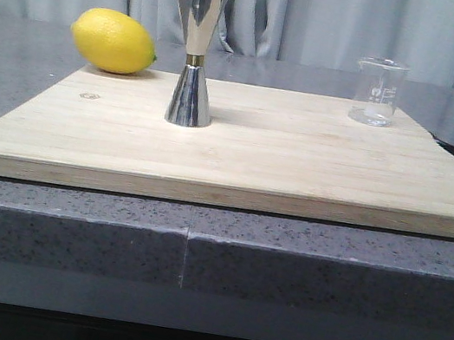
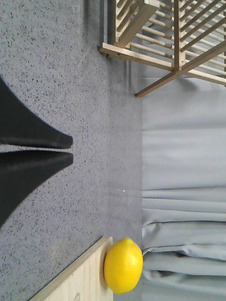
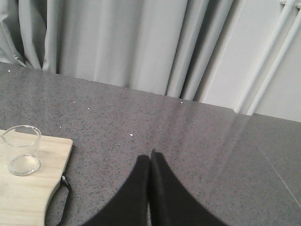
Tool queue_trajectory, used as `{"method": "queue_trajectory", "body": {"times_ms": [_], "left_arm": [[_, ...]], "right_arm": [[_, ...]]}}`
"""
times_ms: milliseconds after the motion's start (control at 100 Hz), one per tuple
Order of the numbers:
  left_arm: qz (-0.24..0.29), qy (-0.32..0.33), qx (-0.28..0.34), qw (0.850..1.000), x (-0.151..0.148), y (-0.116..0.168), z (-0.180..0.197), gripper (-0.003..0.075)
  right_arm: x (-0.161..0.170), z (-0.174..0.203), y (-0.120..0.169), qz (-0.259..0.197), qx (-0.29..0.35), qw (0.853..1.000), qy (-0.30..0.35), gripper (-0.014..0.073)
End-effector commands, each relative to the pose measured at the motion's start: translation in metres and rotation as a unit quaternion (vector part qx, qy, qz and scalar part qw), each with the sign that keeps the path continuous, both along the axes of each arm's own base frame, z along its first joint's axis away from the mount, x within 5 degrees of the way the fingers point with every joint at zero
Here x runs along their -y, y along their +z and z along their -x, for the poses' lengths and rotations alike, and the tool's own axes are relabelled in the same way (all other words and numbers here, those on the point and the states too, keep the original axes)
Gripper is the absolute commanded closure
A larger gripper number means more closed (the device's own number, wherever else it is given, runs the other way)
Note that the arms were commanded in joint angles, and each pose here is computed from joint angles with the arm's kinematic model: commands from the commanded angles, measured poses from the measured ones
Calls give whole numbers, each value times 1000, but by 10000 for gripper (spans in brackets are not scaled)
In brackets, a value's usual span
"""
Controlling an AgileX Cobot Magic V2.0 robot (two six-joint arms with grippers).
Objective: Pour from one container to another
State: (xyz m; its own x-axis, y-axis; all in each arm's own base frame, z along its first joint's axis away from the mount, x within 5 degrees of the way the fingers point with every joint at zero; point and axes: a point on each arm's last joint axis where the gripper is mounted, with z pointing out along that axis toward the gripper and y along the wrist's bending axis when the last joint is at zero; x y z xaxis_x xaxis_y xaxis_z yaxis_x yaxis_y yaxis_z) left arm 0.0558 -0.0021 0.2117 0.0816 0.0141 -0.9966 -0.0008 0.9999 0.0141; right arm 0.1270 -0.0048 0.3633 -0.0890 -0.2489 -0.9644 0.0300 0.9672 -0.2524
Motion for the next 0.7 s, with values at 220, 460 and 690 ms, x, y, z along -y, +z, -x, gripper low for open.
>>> {"method": "queue_trajectory", "body": {"times_ms": [220,460,690], "left_arm": [[3,-2,-3,1000,0,-8,0,739],[3,-2,-3,1000,0,-8,0,739],[3,-2,-3,1000,0,-8,0,739]], "right_arm": [[-2,2,16,10,49,999,9,665],[-2,2,16,10,49,999,9,665],[-2,2,16,10,52,999,10,665]]}}
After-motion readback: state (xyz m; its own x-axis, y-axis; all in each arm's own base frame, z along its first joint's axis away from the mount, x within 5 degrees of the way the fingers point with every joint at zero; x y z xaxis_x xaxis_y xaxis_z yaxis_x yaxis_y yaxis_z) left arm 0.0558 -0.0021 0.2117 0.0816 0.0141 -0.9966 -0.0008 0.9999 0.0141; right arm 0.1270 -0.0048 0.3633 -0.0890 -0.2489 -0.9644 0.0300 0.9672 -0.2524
